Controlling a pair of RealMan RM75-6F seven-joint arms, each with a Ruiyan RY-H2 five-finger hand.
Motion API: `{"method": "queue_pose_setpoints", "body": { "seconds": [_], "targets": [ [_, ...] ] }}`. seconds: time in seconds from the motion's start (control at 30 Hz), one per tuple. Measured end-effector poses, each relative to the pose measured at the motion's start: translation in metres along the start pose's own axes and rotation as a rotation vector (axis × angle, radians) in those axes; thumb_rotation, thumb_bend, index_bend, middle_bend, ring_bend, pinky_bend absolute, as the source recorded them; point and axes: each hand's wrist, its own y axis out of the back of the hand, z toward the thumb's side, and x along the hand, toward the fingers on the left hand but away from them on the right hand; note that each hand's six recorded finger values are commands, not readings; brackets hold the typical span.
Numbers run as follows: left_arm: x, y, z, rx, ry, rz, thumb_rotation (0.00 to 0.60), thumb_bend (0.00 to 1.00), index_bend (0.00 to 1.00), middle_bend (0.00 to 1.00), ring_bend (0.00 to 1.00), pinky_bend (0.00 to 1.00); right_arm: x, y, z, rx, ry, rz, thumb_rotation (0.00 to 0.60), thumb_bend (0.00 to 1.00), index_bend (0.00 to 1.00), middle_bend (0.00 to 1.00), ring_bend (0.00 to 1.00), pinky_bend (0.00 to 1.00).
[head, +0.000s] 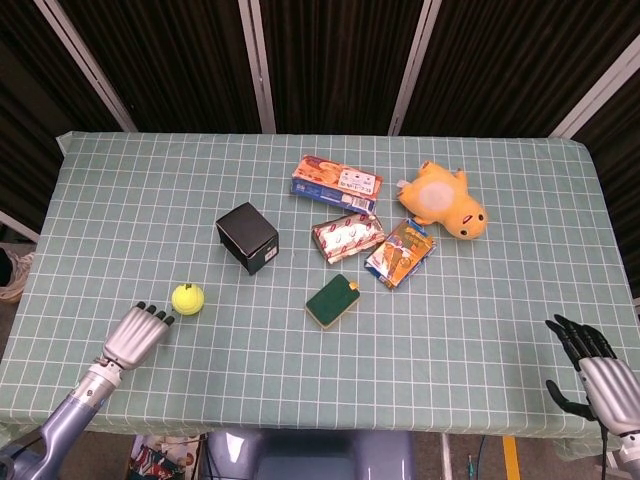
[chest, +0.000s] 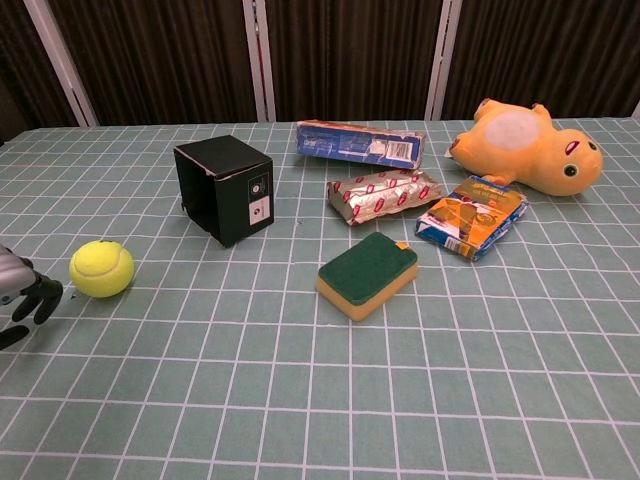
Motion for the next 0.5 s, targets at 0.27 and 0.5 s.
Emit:
{"method": "queue_pose_setpoints", "body": {
  "seconds": [0.27,0.5],
  "targets": [
    [0.027,0.003,0.003,0.019,-0.012,-0.025,0.600,0.39,0.50,0.55,0.50,0.52,-0.003,0.003,-0.007,-0.008,-0.026,-0.005,0.600,0.43,0.00,0.00,0.00,0.00],
    [0.043,0.011,0.010,0.027,-0.038,-0.022,0.600,0.39,0.50,0.55,0.50,0.52,-0.006,0.005,-0.011,-0.008,-0.043,-0.011,0.600,0.43,0.00,0.00,0.00,0.00]
  ]
}}
